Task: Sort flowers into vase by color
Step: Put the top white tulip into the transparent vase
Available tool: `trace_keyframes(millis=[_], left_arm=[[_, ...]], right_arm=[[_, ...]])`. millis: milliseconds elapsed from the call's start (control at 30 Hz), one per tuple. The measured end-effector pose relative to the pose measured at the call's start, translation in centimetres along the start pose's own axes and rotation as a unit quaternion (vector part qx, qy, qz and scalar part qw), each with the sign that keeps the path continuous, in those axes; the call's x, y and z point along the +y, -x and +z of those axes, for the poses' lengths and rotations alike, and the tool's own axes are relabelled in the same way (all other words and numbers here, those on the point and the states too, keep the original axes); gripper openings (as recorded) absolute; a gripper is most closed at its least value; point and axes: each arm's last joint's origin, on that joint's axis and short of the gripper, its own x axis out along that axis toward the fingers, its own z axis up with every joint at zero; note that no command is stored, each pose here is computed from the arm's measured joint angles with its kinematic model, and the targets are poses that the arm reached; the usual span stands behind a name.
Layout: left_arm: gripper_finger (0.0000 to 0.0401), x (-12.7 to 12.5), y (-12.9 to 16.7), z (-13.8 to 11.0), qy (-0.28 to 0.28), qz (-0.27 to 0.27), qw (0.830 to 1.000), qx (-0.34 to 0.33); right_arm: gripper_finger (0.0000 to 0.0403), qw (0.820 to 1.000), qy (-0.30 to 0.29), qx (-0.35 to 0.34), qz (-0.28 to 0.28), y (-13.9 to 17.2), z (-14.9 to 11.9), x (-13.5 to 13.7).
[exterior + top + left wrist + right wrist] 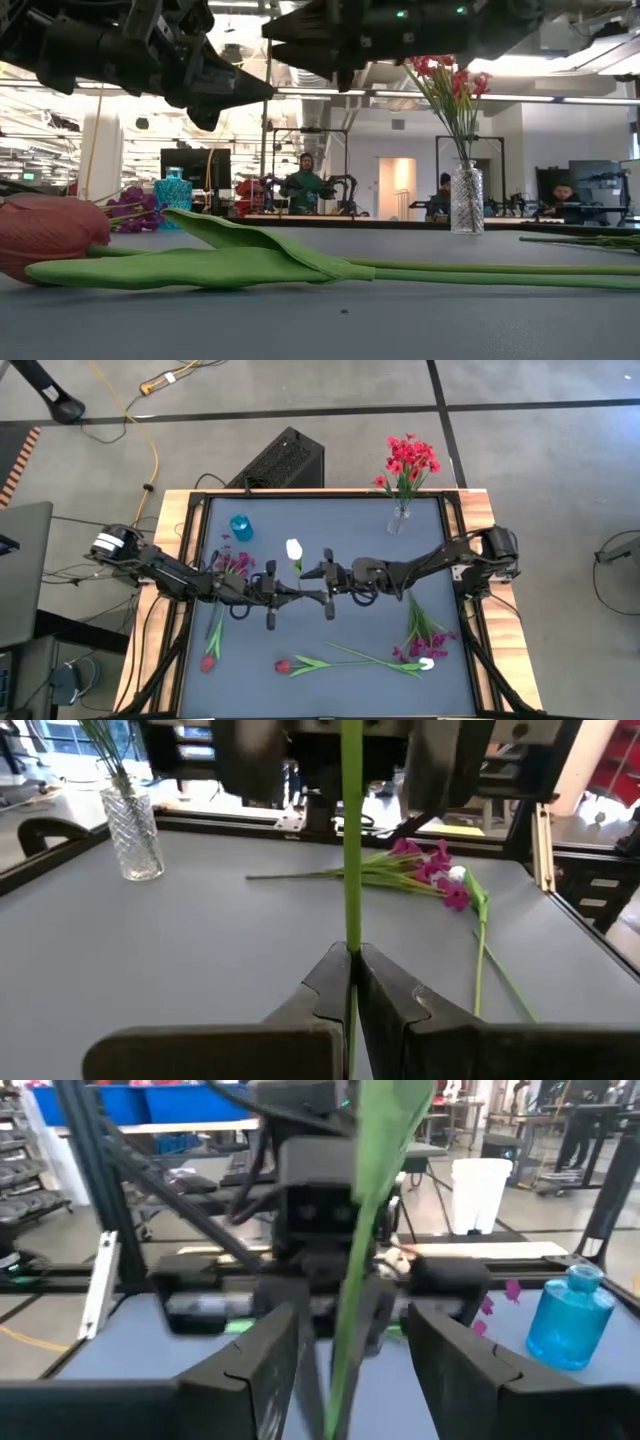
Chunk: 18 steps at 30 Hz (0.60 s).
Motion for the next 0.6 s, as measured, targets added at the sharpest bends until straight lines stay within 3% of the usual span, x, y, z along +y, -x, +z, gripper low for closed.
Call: trace_keyframes(millis=[267,600], left_arm=[[0.0000,0.1,-0.1,-0.4,-0.004,0.010,1.000,0.012],[0.0000,0.1,-0.1,-0.4,-0.009,0.013,1.000,0.014]], right_arm=[[0.0185,1.000,0.015,0.003,0.010,-1.3,0.3,0.4],[0.0079,1.000,0.016,0.024,0.008,-1.0,0.3,0.2]])
